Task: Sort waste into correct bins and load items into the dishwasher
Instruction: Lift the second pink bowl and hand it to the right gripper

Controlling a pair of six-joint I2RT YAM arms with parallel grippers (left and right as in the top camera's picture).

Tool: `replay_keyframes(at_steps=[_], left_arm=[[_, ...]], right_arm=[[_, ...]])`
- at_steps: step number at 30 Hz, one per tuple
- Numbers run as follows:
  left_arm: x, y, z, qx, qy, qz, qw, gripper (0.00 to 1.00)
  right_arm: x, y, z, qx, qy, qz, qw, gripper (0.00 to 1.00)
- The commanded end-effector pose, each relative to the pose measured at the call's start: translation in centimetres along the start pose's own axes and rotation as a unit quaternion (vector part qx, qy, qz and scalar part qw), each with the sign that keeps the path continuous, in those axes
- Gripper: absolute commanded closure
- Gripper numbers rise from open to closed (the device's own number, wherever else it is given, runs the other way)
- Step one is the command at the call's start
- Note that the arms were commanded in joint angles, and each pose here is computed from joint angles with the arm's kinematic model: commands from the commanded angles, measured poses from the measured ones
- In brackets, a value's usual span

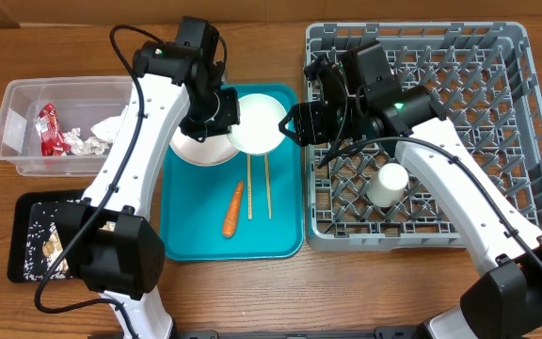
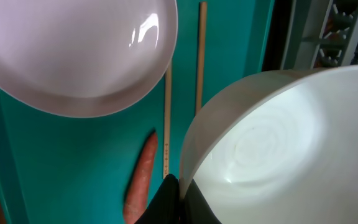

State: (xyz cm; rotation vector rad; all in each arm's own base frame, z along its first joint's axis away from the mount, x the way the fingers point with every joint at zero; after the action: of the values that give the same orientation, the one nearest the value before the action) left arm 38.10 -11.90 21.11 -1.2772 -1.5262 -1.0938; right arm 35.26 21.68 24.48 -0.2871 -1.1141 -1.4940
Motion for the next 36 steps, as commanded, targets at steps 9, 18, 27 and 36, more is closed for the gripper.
replay_keyframes(at_steps=[9,18,27,36], left_arm=[[0.7,-1.3,-3.1,-0.050,-0.027,0.004,0.998,0.96],[0.7,-1.4,-3.4,-0.053,-0.032,0.005,0.998,0.96],[0.7,-1.2,-3.8,-0.055,-0.045,0.001,0.997,0.96],[0.8,-1.1,-4.2,-0.057,-0.060,-0.001,0.997,0.96]], right_arm=[[0.1,1.0,-0.5,0.003,-0.022,-0.015,1.000,0.38],[0.1,0.7,-1.0,-0.002,-0.039,-0.008,0.999,0.47],[-0.2,0.2,-1.7,-0.007,-0.057,-0.003,0.998,0.63],[-0.5,-0.5,-2.1,-0.012,-0.063,0.008,0.998,0.72]])
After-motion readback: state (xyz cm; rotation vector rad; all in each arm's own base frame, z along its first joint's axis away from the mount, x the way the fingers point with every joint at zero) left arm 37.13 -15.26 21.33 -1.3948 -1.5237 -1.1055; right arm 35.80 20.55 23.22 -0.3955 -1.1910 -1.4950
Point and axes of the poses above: each gripper's point midway between its finger pads, its own x axis back along the fingers, its own z axis along the line the jaws close on, y = z × x, the point moved 5 cm from there along x, back along the fingers, and after that the axes turned 1 degree about -x, right-handed, at the moved point
